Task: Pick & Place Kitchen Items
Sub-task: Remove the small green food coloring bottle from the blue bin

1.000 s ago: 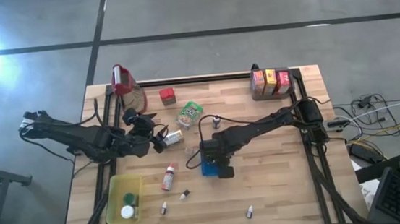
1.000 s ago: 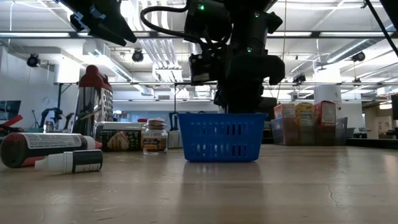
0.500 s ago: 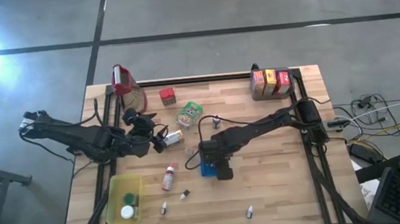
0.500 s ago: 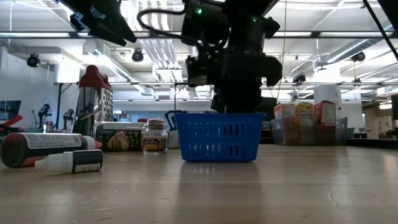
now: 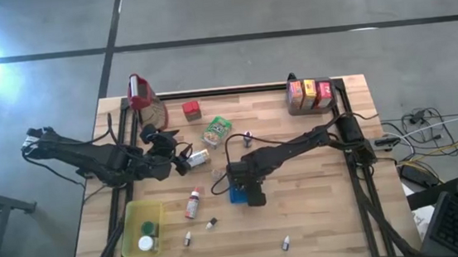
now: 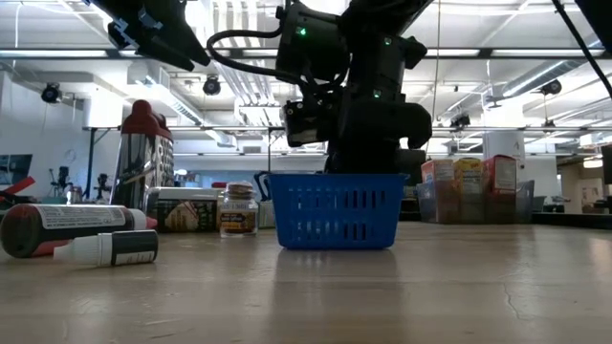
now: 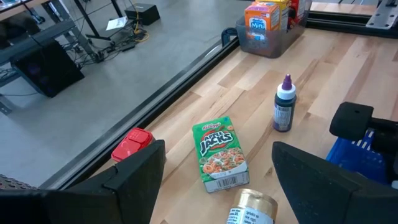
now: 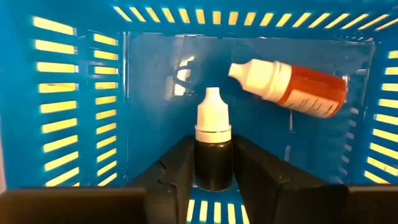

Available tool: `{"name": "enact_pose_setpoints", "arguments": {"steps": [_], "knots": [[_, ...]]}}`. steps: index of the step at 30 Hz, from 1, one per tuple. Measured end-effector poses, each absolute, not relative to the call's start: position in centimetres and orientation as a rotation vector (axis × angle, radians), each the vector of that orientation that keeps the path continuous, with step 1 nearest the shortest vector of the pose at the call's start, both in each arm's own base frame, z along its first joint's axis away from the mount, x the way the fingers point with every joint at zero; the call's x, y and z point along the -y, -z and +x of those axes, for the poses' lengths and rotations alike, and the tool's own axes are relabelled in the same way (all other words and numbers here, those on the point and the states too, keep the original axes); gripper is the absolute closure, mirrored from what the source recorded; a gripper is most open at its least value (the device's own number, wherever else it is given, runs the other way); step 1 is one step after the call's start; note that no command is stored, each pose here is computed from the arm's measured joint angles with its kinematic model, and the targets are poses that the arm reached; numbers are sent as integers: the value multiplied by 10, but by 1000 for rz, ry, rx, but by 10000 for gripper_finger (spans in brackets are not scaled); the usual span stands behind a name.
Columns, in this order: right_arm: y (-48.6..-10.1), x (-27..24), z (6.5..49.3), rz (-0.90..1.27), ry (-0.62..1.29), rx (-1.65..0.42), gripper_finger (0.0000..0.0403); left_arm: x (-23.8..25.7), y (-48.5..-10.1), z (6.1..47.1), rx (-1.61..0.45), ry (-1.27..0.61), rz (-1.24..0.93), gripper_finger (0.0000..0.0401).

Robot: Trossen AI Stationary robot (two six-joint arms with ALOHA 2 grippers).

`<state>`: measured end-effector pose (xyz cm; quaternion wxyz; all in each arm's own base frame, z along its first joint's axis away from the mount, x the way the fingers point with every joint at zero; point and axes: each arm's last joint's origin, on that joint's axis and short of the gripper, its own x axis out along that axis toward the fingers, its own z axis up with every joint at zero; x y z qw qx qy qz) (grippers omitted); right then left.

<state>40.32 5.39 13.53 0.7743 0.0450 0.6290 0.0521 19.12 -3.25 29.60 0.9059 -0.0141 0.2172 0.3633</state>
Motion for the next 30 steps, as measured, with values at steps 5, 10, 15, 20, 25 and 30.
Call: {"name": "enact_pose_setpoints", "arguments": {"steps": [5,10,15,20,25,30], "knots": [[-136,-54,403,93,-115,-1361,342,33,-296,191,-449,-750,-29,101],[-137,-54,402,91,-117,-1361,331,33,-296,191,-448,-750,-29,101],[-143,-54,401,92,-122,-1353,326,33,-296,191,-449,-750,-29,101],[-157,-54,399,95,-129,-1318,340,33,-296,191,-449,-750,-29,101],[-171,-54,396,97,-134,-1279,336,33,-296,191,-448,-750,-30,101],[-199,-55,390,127,-178,-1215,338,33,-296,191,-448,-750,-30,101]]}}
